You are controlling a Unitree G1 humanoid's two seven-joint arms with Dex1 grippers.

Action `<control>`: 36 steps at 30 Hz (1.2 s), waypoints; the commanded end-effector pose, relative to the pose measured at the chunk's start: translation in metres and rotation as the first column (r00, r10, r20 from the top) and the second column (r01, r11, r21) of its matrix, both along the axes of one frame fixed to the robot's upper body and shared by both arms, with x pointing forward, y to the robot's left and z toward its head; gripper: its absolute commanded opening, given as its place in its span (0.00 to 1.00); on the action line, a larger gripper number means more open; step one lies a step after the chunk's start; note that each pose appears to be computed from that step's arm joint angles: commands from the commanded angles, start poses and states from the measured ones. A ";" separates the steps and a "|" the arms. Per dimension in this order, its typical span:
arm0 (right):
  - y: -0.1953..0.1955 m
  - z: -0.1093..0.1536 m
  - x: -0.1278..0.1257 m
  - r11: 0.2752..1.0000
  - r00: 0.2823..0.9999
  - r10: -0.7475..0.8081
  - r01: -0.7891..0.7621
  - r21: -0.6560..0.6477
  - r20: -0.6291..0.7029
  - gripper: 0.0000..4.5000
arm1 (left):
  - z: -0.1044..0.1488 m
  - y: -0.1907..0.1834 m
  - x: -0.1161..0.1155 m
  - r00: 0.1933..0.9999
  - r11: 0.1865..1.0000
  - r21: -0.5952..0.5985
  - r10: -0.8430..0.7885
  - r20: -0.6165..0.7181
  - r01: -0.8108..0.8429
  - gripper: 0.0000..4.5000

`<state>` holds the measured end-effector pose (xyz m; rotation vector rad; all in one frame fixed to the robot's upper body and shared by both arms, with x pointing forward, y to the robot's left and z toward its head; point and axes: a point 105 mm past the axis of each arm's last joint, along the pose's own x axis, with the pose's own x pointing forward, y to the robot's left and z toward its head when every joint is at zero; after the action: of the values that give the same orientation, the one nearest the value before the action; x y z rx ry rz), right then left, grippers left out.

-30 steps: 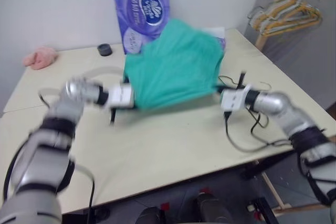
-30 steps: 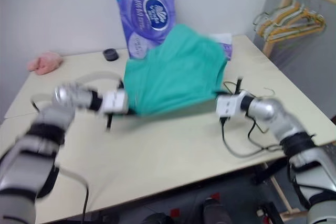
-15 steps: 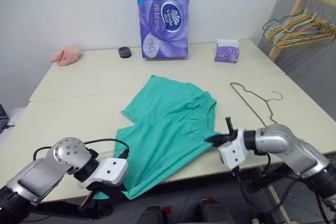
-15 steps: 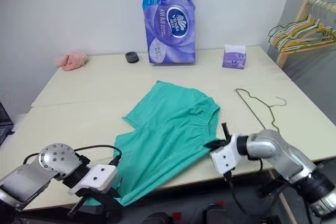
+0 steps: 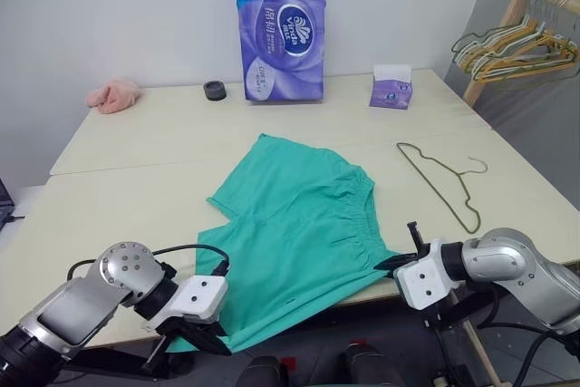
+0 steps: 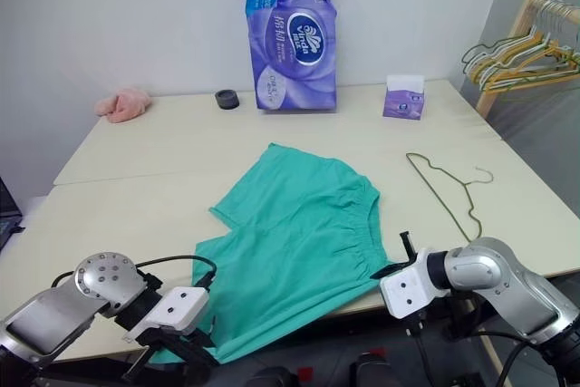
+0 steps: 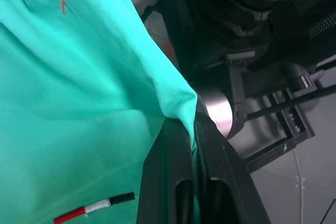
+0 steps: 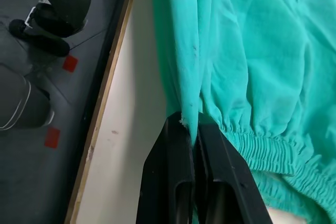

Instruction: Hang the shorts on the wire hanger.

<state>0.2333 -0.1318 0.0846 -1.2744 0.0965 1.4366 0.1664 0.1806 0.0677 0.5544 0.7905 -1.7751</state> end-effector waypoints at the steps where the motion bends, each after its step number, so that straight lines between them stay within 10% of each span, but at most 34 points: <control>1: -0.014 0.004 0.002 0.997 1.000 -0.029 0.029 -0.071 0.005 0.02 | 0.002 -0.004 -0.008 0.999 1.000 -0.005 -0.013 -0.045 0.012 0.00; 6: -0.023 0.002 -0.009 0.993 0.998 -0.018 0.012 -0.116 -0.053 0.05 | 0.000 -0.008 -0.004 0.998 0.999 -0.010 0.050 -0.038 -0.050 0.10; 16: -0.049 0.013 -0.009 0.964 0.998 -0.030 0.013 -0.267 -0.061 0.77 | 0.011 -0.035 0.010 0.989 0.977 -0.150 0.148 -0.019 -0.150 0.74; 22: -0.050 0.059 0.010 0.945 0.942 -0.312 0.321 0.065 -0.121 0.84 | 0.038 -0.055 0.057 0.936 0.895 -0.355 0.330 0.122 -0.269 0.99; 28: -0.082 0.097 0.056 0.608 0.730 -0.670 0.645 0.463 -0.137 0.84 | 0.065 -0.075 0.096 0.856 0.791 -0.522 0.477 0.200 -0.319 0.99; 30: -0.104 0.097 0.071 0.387 0.573 -0.802 0.713 0.584 -0.167 0.84 | 0.070 -0.078 0.116 0.796 0.755 -0.556 0.551 0.250 -0.348 0.99; 36: -0.144 0.065 0.084 0.011 0.267 -0.891 0.822 0.569 -0.368 0.84 | 0.066 -0.089 0.122 0.786 0.753 -0.568 0.555 0.274 -0.333 0.99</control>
<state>0.3144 -0.2598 0.1427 -0.3983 0.2296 0.2519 0.2891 0.0983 0.1279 0.3082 0.1560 -1.2234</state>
